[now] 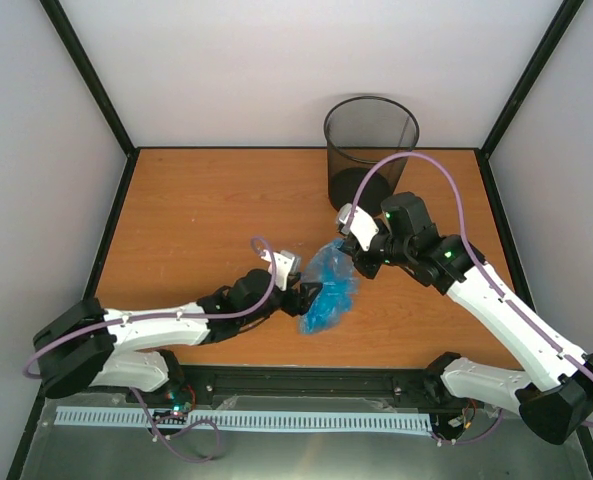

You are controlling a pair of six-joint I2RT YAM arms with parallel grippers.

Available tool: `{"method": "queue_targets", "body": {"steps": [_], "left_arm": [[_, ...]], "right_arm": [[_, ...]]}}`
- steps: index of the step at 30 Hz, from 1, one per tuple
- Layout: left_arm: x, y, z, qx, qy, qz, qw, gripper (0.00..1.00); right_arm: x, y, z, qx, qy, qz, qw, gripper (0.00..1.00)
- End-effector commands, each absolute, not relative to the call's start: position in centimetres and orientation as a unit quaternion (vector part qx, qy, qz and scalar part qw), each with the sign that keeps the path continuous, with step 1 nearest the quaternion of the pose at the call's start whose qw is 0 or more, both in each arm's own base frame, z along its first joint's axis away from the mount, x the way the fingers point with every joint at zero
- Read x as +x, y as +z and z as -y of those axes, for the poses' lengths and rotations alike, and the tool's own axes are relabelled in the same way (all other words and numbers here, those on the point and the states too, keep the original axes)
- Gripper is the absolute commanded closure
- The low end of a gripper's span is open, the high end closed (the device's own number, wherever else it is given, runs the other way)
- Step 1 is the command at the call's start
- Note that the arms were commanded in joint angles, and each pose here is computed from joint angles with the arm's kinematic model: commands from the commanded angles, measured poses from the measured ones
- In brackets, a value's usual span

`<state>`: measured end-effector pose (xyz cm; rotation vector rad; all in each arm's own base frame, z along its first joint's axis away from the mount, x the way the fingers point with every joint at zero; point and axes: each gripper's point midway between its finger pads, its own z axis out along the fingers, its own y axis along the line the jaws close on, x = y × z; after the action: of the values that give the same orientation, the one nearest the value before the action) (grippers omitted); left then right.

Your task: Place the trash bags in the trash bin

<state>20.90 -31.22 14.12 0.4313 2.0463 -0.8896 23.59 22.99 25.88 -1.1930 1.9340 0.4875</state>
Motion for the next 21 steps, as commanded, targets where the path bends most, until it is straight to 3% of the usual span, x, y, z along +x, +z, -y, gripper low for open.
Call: {"method": "queue_targets", "body": {"steps": [1,4,5,7,9,12,14,17,21], "left_arm": [[22.7,21.0,34.5,0.183,-0.393,-0.754,0.494,0.45],[23.3,22.3,34.2,0.191,-0.359,-0.766,0.499,0.94],[23.9,23.4,33.7,0.185,-0.337,-0.771,0.507,0.99],[25.3,27.3,31.2,0.157,-0.271,-0.783,0.538,0.99],[25.5,36.7,28.1,0.111,-0.262,-0.75,0.597,0.99],[21.8,49.1,24.6,0.106,-0.357,-0.655,0.658,0.99],[19.9,51.9,24.1,0.123,-0.401,-0.625,0.658,0.99],[20.8,45.4,27.2,0.15,-0.39,-0.674,0.609,0.99],[21.4,29.1,31.6,0.18,-0.376,-0.766,0.49,0.99]], "right_arm": [[24.1,25.9,-23.0,-0.464,0.193,-0.767,0.399,0.97],[25.4,26.6,-22.6,-0.452,0.175,-0.773,0.41,0.97],[26.3,28.0,-22.4,-0.447,0.162,-0.77,0.425,0.97],[28.8,33.2,-20.9,-0.417,0.132,-0.755,0.488,0.97],[29.8,41.6,-18.9,-0.371,0.12,-0.718,0.577,0.97],[24.4,54.2,-17.2,-0.355,0.149,-0.608,0.694,0.97],[19.5,58.0,-16.4,-0.371,0.17,-0.54,0.736,0.97],[18.9,52.7,-17.2,-0.396,0.198,-0.57,0.692,0.97],[22.3,32.9,-20.2,-0.465,0.227,-0.681,0.518,0.97]]}}
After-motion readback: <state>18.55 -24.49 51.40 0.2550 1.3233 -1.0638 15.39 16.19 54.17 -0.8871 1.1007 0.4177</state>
